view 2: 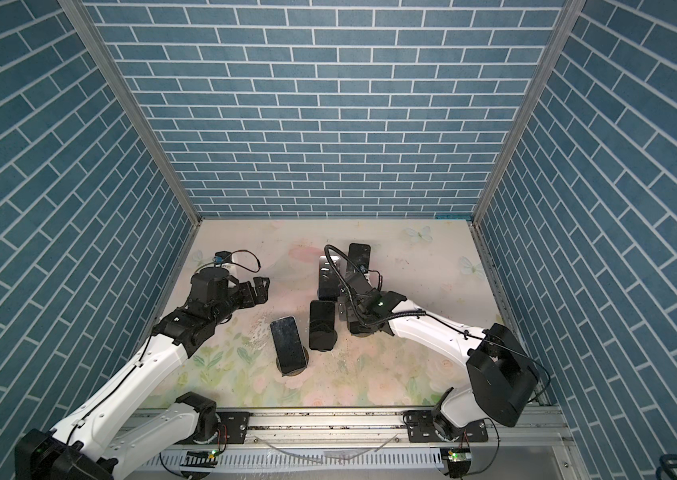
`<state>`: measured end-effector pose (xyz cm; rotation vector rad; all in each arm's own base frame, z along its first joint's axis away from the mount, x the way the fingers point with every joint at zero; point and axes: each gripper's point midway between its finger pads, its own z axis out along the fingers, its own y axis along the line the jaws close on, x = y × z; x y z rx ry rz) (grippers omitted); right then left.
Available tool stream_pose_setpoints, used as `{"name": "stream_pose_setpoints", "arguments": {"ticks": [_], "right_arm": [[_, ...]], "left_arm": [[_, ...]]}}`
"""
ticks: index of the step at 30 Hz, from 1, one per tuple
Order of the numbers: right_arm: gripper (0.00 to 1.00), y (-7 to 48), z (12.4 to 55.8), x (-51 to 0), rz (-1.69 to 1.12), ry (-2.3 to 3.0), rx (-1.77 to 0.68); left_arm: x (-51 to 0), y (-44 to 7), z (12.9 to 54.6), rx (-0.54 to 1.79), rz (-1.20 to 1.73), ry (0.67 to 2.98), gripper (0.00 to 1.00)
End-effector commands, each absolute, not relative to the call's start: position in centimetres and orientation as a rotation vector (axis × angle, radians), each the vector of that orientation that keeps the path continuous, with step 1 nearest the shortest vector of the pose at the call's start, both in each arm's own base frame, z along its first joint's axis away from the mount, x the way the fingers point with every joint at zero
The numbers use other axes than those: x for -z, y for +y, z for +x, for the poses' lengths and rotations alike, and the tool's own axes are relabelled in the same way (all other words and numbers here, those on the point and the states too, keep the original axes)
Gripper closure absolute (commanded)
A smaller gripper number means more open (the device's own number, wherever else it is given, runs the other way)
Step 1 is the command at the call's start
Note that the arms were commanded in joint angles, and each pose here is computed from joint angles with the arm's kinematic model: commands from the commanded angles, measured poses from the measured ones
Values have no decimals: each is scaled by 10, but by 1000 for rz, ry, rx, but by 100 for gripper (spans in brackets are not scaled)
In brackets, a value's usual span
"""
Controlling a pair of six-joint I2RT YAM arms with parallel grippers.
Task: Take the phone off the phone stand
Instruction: 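Grasp the teal-edged phone with the right gripper and lift it off the stand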
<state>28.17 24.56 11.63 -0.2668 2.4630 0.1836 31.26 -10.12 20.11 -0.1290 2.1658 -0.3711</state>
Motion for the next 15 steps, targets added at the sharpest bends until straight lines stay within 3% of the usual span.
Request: {"name": "stream_pose_setpoints", "arguments": {"ticks": [1, 8, 15], "right_arm": [[3, 252, 293, -130, -212, 2419, -172], [11, 250, 294, -124, -193, 2427, -141], [31, 256, 292, -123, -210, 2436, -156]], "left_arm": [[-203, -100, 312, 349, -115, 2162, 0], [-200, -100, 312, 346, -110, 2166, 0], [-199, -99, 312, 342, -113, 2164, 0]]}}
